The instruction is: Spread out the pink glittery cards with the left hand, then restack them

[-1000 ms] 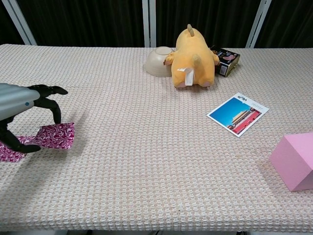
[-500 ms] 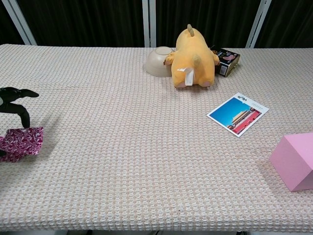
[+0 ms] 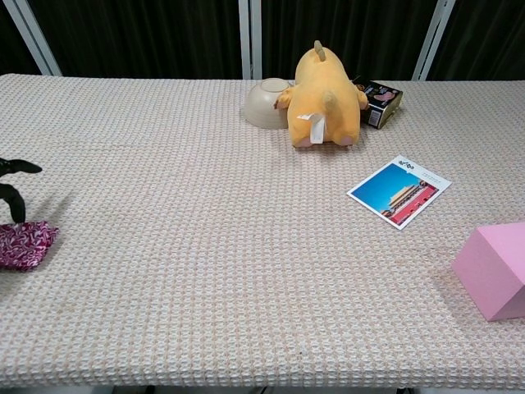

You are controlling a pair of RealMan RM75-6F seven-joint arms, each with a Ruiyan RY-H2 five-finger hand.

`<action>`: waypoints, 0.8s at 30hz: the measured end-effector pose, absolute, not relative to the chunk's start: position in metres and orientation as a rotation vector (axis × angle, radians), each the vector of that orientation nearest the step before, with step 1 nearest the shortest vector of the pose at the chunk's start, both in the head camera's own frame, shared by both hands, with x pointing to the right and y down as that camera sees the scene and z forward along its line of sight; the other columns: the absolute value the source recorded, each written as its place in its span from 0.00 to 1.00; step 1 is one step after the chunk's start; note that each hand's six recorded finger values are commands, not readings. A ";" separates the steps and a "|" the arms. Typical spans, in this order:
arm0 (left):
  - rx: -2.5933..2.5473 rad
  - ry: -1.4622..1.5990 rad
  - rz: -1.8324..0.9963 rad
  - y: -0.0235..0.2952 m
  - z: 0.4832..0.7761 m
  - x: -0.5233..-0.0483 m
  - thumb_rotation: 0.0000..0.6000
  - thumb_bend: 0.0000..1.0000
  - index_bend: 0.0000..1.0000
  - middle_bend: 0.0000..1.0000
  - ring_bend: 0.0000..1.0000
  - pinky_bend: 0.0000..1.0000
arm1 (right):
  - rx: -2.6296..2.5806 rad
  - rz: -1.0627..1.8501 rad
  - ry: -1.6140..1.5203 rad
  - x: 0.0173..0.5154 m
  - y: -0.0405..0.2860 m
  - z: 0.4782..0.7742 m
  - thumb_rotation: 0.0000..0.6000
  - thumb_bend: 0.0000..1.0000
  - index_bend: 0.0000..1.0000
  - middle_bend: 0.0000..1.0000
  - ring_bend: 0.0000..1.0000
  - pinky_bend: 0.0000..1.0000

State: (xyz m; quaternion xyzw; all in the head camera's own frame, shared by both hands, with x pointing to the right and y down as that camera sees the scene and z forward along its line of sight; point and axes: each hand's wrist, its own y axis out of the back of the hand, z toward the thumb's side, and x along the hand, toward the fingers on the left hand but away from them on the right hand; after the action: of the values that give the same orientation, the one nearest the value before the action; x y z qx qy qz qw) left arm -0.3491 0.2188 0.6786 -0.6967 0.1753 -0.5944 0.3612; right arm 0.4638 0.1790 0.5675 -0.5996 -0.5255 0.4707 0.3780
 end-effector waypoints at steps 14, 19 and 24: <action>-1.802 0.430 -1.527 0.222 0.684 -0.351 1.00 0.20 0.30 0.00 0.00 0.15 | -1.530 1.212 -1.341 0.465 0.179 0.568 1.00 0.46 0.00 0.00 0.00 0.00; -1.809 0.431 -1.538 0.224 0.685 -0.352 1.00 0.20 0.28 0.00 0.00 0.15 | -1.526 1.204 -1.340 0.464 0.179 0.565 1.00 0.46 0.00 0.00 0.00 0.00; -1.811 0.429 -1.548 0.227 0.685 -0.353 1.00 0.20 0.21 0.00 0.00 0.15 | -1.522 1.204 -1.341 0.465 0.179 0.564 1.00 0.46 0.00 0.00 0.00 0.00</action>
State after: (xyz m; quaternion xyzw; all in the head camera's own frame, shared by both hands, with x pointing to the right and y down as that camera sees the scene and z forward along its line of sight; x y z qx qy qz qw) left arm -0.3532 0.2267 0.6849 -0.7000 0.1657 -0.5985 0.3525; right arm 0.4647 0.1788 0.5640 -0.5964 -0.5257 0.4717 0.3813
